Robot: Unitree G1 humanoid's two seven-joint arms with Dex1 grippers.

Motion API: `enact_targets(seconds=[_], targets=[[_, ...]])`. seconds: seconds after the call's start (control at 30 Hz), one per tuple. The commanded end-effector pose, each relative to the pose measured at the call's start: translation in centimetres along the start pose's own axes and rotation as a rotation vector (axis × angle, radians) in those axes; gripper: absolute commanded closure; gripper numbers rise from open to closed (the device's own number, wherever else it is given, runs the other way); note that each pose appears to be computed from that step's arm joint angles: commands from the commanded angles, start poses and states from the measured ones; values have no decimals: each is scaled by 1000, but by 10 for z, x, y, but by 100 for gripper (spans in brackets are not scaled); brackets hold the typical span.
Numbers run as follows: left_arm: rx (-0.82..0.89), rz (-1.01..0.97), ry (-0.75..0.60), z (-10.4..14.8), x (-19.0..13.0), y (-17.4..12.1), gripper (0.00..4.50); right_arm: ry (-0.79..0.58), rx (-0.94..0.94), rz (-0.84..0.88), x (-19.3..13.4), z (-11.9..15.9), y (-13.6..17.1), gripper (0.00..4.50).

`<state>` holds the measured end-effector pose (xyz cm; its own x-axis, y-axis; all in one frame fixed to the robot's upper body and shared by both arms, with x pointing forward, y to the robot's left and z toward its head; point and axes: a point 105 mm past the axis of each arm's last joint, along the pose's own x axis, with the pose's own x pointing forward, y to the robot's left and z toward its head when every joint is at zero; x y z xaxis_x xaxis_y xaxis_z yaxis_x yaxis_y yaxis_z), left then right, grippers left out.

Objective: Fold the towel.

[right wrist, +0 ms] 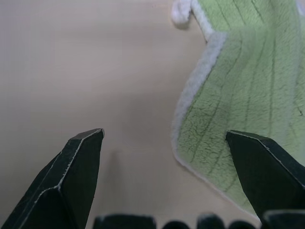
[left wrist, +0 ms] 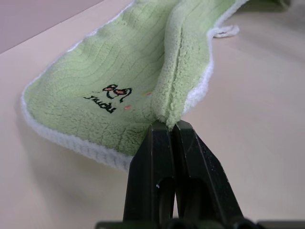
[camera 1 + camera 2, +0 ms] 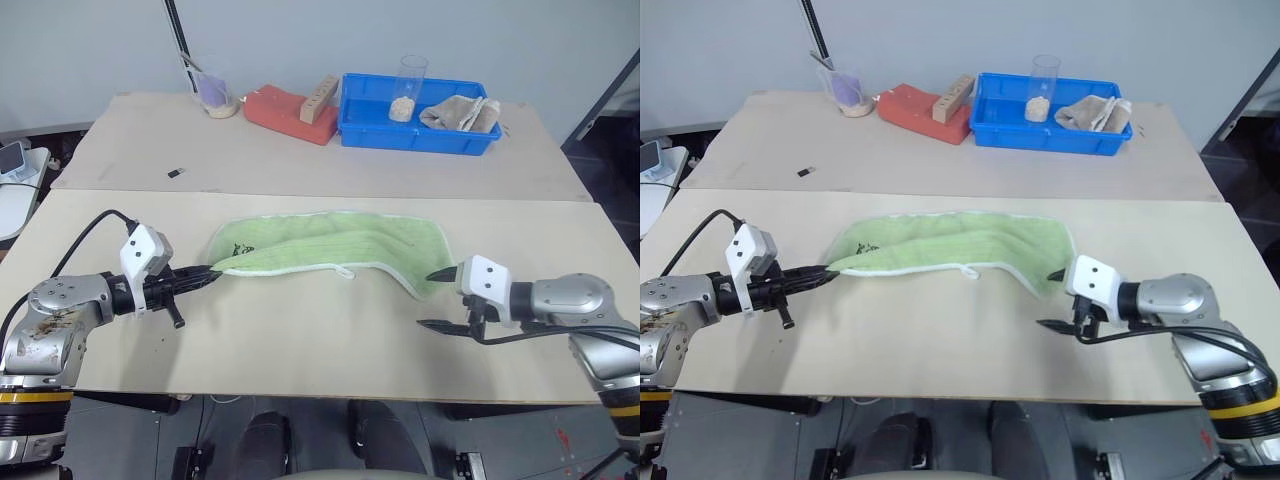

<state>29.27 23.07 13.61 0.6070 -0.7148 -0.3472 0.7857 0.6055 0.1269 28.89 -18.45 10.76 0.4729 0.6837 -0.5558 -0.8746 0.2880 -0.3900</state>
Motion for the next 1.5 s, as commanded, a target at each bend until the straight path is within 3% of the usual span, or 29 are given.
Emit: enact_targets(seconds=[0.03,0.17,0.27,0.63,0.8,0.97,1.17,1.27,1.4,1.5], targets=[[35,5,-22,12,-3,-1,447,35,-38,-63,5,-8,-11,0],[36,5,-20,11,-2,-2,447,47,-33,-95,9,-14,-18,0],[39,13,-11,9,-2,0,450,60,-36,-130,9,-19,-25,79],[52,30,32,-1,-9,6,450,45,-19,-106,-10,-13,-28,448],[58,-29,88,-3,-21,4,450,3,44,19,-41,3,-20,448],[48,-63,136,4,-33,14,450,-67,88,0,-70,35,-49,448],[138,187,-155,90,-8,88,450,-262,-35,-344,-79,99,-147,448],[213,247,-264,139,-7,107,450,-311,-133,-474,-99,130,-181,448],[292,238,-329,178,-16,110,450,-353,-223,-537,-125,155,-196,448],[309,191,-301,176,-22,105,450,-368,-234,-466,-135,156,-185,448]])
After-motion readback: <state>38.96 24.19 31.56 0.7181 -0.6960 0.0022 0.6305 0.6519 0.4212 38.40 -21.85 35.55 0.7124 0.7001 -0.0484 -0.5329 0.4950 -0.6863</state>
